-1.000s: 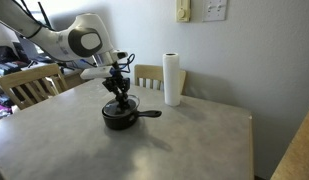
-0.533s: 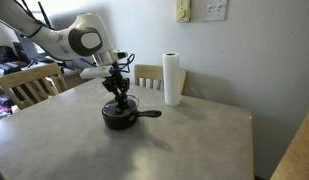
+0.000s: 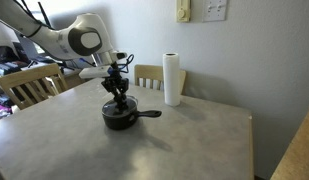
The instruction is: Put the lid on the black pot, remove the lid from the black pot, put the lid back on the black pot
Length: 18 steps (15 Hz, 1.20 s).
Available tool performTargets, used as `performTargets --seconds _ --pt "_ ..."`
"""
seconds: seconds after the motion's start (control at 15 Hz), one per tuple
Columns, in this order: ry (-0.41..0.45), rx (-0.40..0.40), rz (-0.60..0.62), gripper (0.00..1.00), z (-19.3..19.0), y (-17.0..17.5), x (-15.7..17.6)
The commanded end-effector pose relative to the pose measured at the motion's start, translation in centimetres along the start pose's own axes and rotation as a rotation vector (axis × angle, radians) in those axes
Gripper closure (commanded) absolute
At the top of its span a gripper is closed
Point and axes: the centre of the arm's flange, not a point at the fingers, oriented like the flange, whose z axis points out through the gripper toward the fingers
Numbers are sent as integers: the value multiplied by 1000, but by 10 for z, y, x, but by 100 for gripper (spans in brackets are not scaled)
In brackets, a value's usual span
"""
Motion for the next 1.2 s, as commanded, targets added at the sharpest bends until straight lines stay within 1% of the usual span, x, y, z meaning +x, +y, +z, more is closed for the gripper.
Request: performTargets --seconds 0.0,0.47,0.53,0.6,0.67,0.93,1.0,1.07,1.13 --pt "-30 19 -2 87 -3 -8 0" --pt "-51 32 -13 87 3 -20 0" --pt "-51 33 -13 55 4 -20 0" --pt "-50 34 -11 36 4 -17 0" --pt "-48 34 -9 31 3 -15 0" --pt "-44 35 4 3 -8 -11 -6" --pt "-42 41 12 0 -9 -5 -6" --pt "-40 50 21 0 -12 -2 -8" --pt "-38 79 25 0 -16 2 -9"
